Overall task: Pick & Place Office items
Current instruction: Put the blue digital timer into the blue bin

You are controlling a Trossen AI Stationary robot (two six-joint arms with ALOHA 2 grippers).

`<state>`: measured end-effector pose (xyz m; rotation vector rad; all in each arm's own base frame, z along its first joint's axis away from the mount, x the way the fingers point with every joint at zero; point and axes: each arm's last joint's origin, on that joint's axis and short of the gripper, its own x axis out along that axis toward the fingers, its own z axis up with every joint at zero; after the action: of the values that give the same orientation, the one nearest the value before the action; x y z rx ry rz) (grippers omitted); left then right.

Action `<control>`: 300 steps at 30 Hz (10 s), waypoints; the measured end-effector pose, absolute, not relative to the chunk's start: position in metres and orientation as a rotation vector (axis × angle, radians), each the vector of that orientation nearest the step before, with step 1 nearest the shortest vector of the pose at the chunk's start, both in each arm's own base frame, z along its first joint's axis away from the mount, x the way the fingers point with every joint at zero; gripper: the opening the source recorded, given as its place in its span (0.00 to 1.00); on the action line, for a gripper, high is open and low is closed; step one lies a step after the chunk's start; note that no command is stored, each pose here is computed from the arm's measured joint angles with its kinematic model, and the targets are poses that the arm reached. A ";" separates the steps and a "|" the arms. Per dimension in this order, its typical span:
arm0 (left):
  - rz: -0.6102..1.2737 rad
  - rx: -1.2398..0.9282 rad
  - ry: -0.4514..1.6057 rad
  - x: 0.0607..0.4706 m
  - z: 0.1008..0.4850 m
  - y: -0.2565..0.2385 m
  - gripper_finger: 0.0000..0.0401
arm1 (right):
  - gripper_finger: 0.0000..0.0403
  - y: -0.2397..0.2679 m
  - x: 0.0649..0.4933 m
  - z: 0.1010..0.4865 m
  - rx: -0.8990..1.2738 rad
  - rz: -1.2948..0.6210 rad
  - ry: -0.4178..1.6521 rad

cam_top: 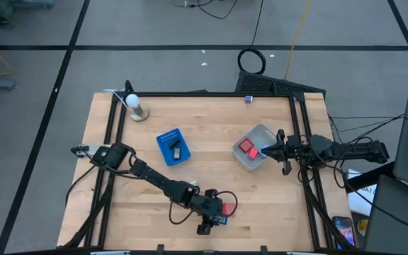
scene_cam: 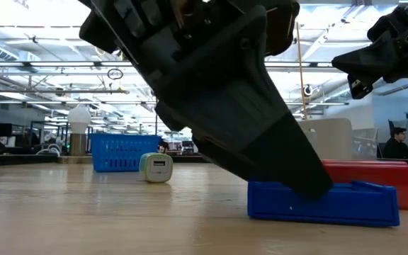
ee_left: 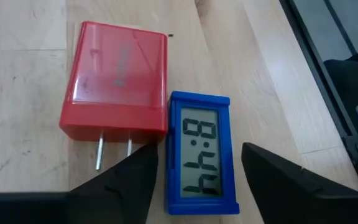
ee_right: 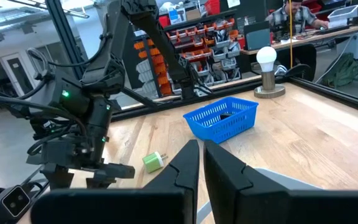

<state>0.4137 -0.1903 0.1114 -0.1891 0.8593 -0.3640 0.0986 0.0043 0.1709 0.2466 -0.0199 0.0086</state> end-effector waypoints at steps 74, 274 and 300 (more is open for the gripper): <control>-0.640 -0.034 0.975 0.366 0.136 -0.242 0.01 | 0.04 0.004 0.099 0.171 0.284 0.010 -0.015; 0.337 -0.124 1.042 0.259 0.229 0.019 0.37 | 0.04 0.005 0.124 0.172 0.129 -0.019 -0.028; 0.327 -0.111 1.313 0.284 0.160 0.029 0.37 | 0.04 0.005 0.124 0.172 0.129 -0.020 -0.026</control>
<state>0.2840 0.0286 0.1598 -0.1113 1.3128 0.3267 0.1239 0.0052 0.1720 0.1286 -0.0258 -0.0198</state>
